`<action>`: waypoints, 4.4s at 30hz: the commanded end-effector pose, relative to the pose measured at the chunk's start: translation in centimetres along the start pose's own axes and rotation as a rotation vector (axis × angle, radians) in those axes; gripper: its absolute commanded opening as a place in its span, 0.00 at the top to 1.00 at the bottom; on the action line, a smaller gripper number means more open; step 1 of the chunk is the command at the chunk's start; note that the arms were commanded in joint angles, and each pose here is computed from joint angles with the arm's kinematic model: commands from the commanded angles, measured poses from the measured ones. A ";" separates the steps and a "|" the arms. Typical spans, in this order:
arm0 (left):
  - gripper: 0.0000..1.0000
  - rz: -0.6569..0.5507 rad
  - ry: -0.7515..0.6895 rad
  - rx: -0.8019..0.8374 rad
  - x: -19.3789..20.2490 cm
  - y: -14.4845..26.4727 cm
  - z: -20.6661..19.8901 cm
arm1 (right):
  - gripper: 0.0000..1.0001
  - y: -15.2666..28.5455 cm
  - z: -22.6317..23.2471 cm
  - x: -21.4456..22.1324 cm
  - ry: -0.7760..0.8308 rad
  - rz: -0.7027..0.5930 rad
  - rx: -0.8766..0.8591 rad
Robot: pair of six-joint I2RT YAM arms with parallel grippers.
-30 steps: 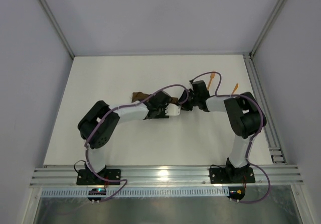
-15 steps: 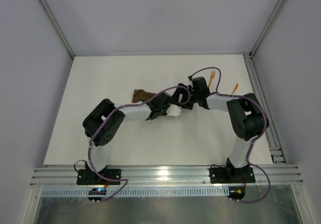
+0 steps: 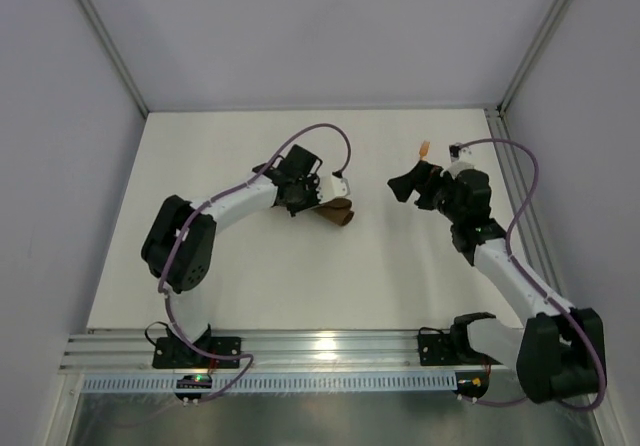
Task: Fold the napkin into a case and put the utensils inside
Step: Pick up the smaller rectangle-folded napkin from the center of the board, then turn over the smaller rectangle folded napkin at the center of the board.
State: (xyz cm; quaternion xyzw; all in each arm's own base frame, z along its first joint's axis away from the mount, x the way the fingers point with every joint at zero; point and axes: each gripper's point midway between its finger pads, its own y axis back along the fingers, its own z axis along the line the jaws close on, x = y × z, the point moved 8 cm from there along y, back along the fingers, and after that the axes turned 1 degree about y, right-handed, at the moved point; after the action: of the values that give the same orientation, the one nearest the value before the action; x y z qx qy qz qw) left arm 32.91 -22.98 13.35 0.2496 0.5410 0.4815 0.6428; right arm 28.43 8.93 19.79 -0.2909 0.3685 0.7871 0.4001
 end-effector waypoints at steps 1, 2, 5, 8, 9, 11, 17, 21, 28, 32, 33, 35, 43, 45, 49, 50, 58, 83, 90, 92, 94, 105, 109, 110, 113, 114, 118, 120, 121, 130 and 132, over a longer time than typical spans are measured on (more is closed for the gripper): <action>1.00 0.022 0.089 0.120 0.7 2.2 -0.3 | 0.01 2.3 1.6 -1.8 0.268 -0.251 -0.147; 1.00 0.026 0.096 0.127 0.9 2.2 -0.1 | 0.01 2.7 1.2 -1.0 0.299 -0.274 -0.155; 1.00 0.037 0.094 0.162 1.1 2.3 -0.2 | 0.01 4.1 2.6 -0.9 0.511 -0.364 -0.332; 1.00 0.041 0.071 0.162 1.0 2.6 0.0 | 0.01 3.9 3.7 1.8 0.697 -0.261 -0.480; 1.00 0.048 0.066 0.169 1.1 2.7 0.0 | 0.01 4.0 4.2 2.4 0.772 -0.254 -0.495; 1.00 0.053 0.045 0.180 1.0 2.9 0.2 | 0.01 3.8 5.3 4.8 1.025 -0.232 -0.544; 1.00 0.079 0.046 0.268 1.4 3.0 0.1 | 0.01 2.1 6.0 7.0 1.233 -0.215 -0.566; 1.00 0.088 0.041 0.309 1.1 3.4 0.5 | 0.00 1.3 8.3 9.1 1.413 -0.195 -0.586; 1.00 0.096 0.052 0.382 1.0 3.3 0.2 | 0.01 -1.8 10.3 11.6 1.514 -0.174 -0.594; 1.00 0.114 0.057 0.400 1.3 3.1 0.0 | 0.01 -3.3 10.5 11.6 1.535 -0.202 -0.555; 1.00 0.113 0.057 0.408 1.3 3.1 -0.1 | 0.01 -3.8 10.4 11.8 1.540 -0.187 -0.549; 1.00 0.122 0.059 0.414 1.5 3.0 -0.2 | 0.01 -4.3 10.6 11.5 1.539 -0.189 -0.518; 1.00 0.125 0.064 0.429 1.5 2.8 -0.3 | 0.01 -6.1 8.8 14.9 1.595 0.037 -0.501; 1.00 0.127 0.065 0.435 1.6 2.8 -0.5 | 0.01 -6.1 8.4 15.7 1.601 0.080 -0.474; 1.00 0.132 0.067 0.446 1.7 2.8 -0.6 | 0.15 -6.5 8.3 16.4 1.583 0.121 -0.437; 1.00 0.131 0.068 0.449 1.7 2.7 -0.7 | 0.20 -6.7 7.9 16.5 1.583 0.135 -0.413; 1.00 0.137 0.066 0.465 1.9 2.9 -1.0 | 0.65 -7.2 8.1 16.6 1.520 0.181 -0.359; 0.31 0.045 0.057 0.431 3.5 7.6 -0.3 | 0.97 -5.1 7.4 16.5 0.827 0.417 -0.514; 0.28 -0.014 0.101 0.276 2.3 9.8 2.7 | 0.97 -5.4 6.9 14.9 0.516 0.417 -0.576; 0.27 0.008 0.104 0.264 2.5 9.3 3.1 | 0.97 -5.4 7.0 14.6 0.446 0.427 -0.595; 0.26 0.026 0.102 0.250 2.5 9.0 3.6 | 0.97 -5.3 7.1 14.0 0.339 0.425 -0.628; 0.24 0.052 0.285 0.122 1.8 6.0 7.8 | 0.97 -6.1 3.2 15.7 -0.127 0.603 -0.496; 0.24 0.117 0.371 0.058 2.3 3.1 9.2 | 0.94 -6.4 2.1 16.2 -0.167 0.619 -0.415; 0.24 0.123 0.401 0.036 2.3 2.9 9.5 | 0.91 -6.5 1.9 16.0 -0.165 0.607 -0.396; 0.25 0.134 0.441 -0.014 2.5 1.8 10.2 | 0.62 -6.5 1.1 15.5 -0.113 0.593 -0.299; 0.25 0.130 0.448 -0.028 2.5 1.6 10.4 | 0.49 -6.3 1.0 15.3 -0.106 0.618 -0.255; 0.27 0.138 0.526 -0.063 3.7 0.7 11.3 | 0.01 -5.6 1.1 13.5 -0.004 0.590 -0.174; 0.28 0.127 0.572 -0.047 4.4 0.5 11.4 | 0.01 -5.1 1.3 12.2 0.052 0.558 -0.132; 0.28 0.128 0.608 -0.037 5.1 0.4 11.4 | 0.01 -4.8 1.4 11.8 0.068 0.546 -0.119; 0.37 0.049 0.689 0.067 5.7 -0.8 9.3 | 0.01 -1.9 1.2 5.2 0.305 0.300 0.176; 0.38 0.052 0.704 0.085 6.0 -1.2 8.7 | 0.01 -0.7 1.7 2.6 0.346 0.168 0.227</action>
State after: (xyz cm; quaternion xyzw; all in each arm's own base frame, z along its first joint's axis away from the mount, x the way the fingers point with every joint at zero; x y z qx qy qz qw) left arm 41.36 -15.18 10.91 0.1355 0.7215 0.5620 0.3810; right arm 26.49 14.25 14.45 -0.2926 0.4810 0.7981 0.2147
